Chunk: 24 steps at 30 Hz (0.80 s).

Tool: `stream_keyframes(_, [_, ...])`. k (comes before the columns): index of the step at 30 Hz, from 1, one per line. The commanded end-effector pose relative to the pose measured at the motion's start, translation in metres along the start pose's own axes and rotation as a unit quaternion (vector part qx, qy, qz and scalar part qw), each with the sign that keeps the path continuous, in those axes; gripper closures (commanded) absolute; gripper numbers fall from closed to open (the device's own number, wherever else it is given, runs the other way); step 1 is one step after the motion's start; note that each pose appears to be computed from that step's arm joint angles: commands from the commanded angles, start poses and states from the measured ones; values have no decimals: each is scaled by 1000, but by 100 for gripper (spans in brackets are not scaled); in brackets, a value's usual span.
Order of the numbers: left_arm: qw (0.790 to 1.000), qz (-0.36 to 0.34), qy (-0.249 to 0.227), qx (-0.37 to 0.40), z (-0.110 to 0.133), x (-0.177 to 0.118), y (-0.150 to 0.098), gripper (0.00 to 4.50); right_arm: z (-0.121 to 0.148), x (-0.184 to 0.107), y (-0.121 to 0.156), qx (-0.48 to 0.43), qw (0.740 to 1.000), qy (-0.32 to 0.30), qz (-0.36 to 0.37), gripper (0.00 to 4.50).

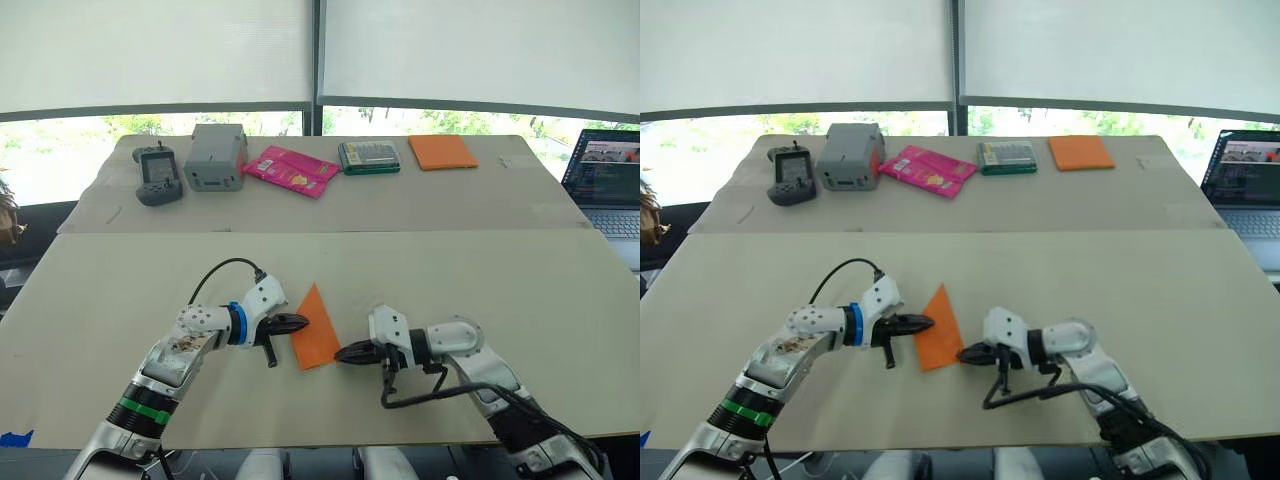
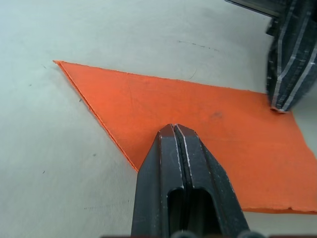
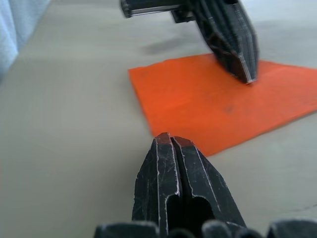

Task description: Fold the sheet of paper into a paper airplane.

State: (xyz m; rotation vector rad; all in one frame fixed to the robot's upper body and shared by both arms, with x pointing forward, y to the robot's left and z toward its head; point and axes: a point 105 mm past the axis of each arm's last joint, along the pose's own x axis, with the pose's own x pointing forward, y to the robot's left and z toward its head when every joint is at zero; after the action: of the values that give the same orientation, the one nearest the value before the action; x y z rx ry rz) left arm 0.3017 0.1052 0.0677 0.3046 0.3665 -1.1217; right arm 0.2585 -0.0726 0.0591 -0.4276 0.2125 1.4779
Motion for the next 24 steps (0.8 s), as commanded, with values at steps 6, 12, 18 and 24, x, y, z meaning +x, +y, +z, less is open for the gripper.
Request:
stream_keyframes(6, [999, 14, 35, -37, -22, 1, 8, 450, 30, -22, -16, 42, 997, -41, -46, 446])
stream_keyframes(12, [999, 16, 21, -46, -16, 2, 10, 450, 59, -23, -34, 28, 995, -60, -74, 446])
stream_keyframes(18, [999, 25, 10, -42, -9, 2, 16, 450, 33, 11, -37, 25, 996, 31, -77, 446])
stream_keyframes(24, [998, 32, -1, -46, -4, 4, 21, 450, 14, 35, -37, 60, 991, 84, -81, 446])
